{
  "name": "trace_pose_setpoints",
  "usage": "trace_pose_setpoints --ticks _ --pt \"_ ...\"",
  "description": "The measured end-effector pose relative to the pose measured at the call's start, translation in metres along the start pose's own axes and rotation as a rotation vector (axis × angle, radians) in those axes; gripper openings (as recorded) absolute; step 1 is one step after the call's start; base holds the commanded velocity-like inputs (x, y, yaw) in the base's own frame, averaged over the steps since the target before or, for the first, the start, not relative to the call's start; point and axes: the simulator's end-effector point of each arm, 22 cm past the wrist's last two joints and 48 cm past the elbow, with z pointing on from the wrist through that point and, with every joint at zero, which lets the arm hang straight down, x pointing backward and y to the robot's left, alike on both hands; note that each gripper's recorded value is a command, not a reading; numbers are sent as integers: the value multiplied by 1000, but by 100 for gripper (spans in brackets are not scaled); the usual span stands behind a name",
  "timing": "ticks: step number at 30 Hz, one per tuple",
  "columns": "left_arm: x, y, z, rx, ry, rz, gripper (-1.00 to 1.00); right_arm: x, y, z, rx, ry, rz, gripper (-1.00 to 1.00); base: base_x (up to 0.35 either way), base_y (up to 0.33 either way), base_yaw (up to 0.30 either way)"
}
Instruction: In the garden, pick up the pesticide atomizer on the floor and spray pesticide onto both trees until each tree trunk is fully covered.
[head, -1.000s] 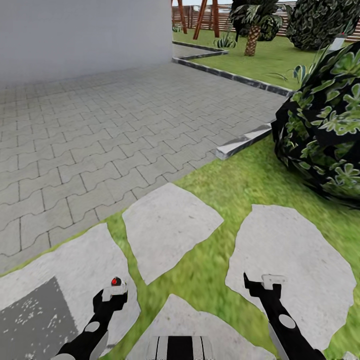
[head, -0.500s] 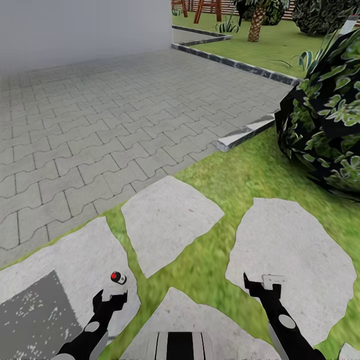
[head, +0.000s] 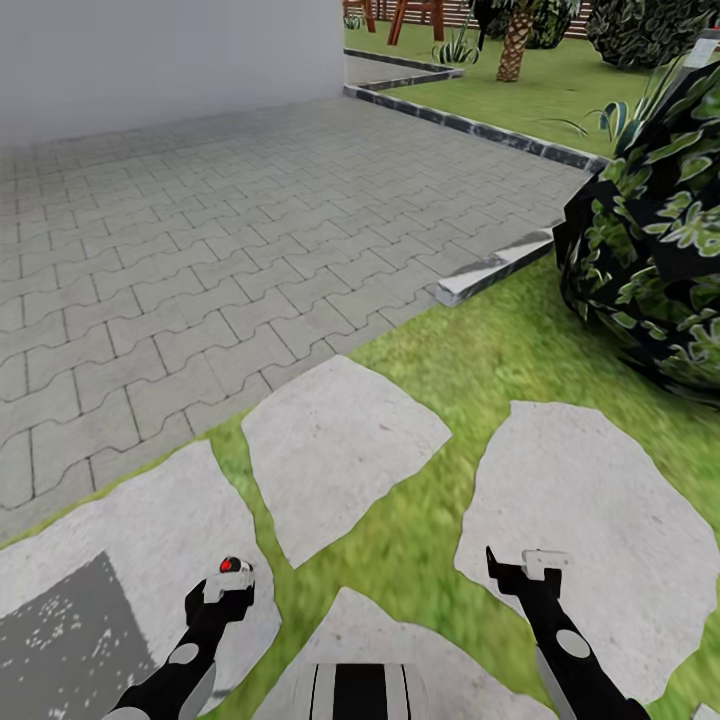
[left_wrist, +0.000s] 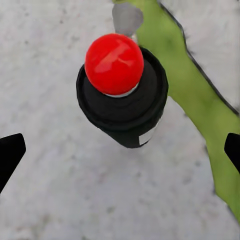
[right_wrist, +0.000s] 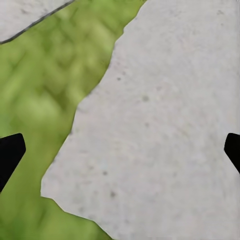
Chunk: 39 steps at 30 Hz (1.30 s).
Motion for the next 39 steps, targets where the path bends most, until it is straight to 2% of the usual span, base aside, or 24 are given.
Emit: trace_pose_setpoints --ticks 6,21,22,33,39 --pt "0 0 0 0 0 0 100 0 0 0 0 0 0 100 151 0 0" --pt "0 0 0 0 -3 -1 100 1 0 0 0 2 0 100 4 0 0" --pt "-1 0 0 -1 -4 -1 -100 1 0 0 0 2 0 100 0 0 0" --pt "-4 1 0 -5 -12 -4 -100 1 0 0 0 3 0 100 0 0 0" --pt "-13 2 0 -10 -56 -9 -100 2 0 0 0 3 0 100 0 0 0"
